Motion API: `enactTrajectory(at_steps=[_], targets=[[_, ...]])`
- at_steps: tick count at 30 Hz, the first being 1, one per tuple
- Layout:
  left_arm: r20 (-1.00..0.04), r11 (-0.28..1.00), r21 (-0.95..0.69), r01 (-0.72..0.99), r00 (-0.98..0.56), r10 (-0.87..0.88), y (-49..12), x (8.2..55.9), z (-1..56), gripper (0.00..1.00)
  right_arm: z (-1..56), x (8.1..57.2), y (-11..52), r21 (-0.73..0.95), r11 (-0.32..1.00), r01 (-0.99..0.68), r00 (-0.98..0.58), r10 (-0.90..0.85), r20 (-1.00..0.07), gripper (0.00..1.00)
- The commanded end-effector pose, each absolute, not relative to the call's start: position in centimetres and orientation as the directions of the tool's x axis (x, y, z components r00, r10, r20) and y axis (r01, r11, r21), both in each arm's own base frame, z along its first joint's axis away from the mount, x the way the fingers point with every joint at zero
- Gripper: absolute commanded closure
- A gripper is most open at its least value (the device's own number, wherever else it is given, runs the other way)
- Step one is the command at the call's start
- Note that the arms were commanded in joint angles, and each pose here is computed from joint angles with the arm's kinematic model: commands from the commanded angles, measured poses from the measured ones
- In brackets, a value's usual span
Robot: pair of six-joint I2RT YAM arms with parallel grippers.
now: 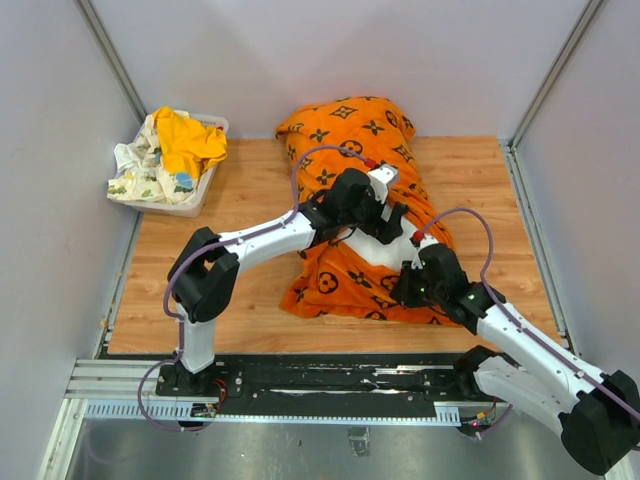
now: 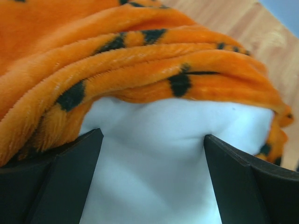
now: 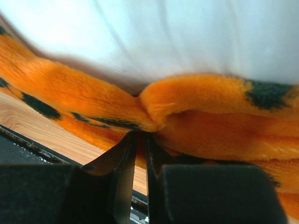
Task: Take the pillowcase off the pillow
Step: Remove the pillow from the pillowcase.
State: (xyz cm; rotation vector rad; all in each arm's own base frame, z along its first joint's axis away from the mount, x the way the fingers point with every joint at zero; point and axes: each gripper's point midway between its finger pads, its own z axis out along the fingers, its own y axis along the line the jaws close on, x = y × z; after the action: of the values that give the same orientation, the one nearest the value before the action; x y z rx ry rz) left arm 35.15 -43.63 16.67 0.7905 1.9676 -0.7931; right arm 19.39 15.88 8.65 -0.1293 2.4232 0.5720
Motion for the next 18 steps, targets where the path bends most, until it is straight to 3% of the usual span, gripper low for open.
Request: enactTrajectory(at_steps=[1,14,16,17,18], targets=[[-0.833,0.845,0.001,0.534,-0.467,0.296,-37.3,39.0,13.5,0.01,7.5,19.5,15.4,0.357,0.911,-0.205,-0.809,0.048,-0.586,0.86],[-0.669,0.808,0.024,0.589,-0.591,0.451,-36.5,34.3,5.2,0.01,6.9,19.5,15.1,0.342,0.919,-0.194,-0.813,0.045,-0.58,0.87],[-0.615,0.784,0.024,0.62,-0.61,0.5,-36.3,33.4,2.3,0.16,6.9,19.5,15.1,0.341,0.92,-0.195,-0.814,0.042,-0.58,0.87],[-0.593,0.779,0.014,0.627,-0.622,0.511,-36.4,33.0,1.2,0.28,6.9,19.5,15.1,0.34,0.92,-0.195,-0.814,0.041,-0.579,0.87],[-0.579,0.776,0.002,0.631,-0.632,0.516,-36.4,32.7,0.3,0.52,7.0,19.5,15.1,0.337,0.921,-0.196,-0.814,0.039,-0.58,0.87]])
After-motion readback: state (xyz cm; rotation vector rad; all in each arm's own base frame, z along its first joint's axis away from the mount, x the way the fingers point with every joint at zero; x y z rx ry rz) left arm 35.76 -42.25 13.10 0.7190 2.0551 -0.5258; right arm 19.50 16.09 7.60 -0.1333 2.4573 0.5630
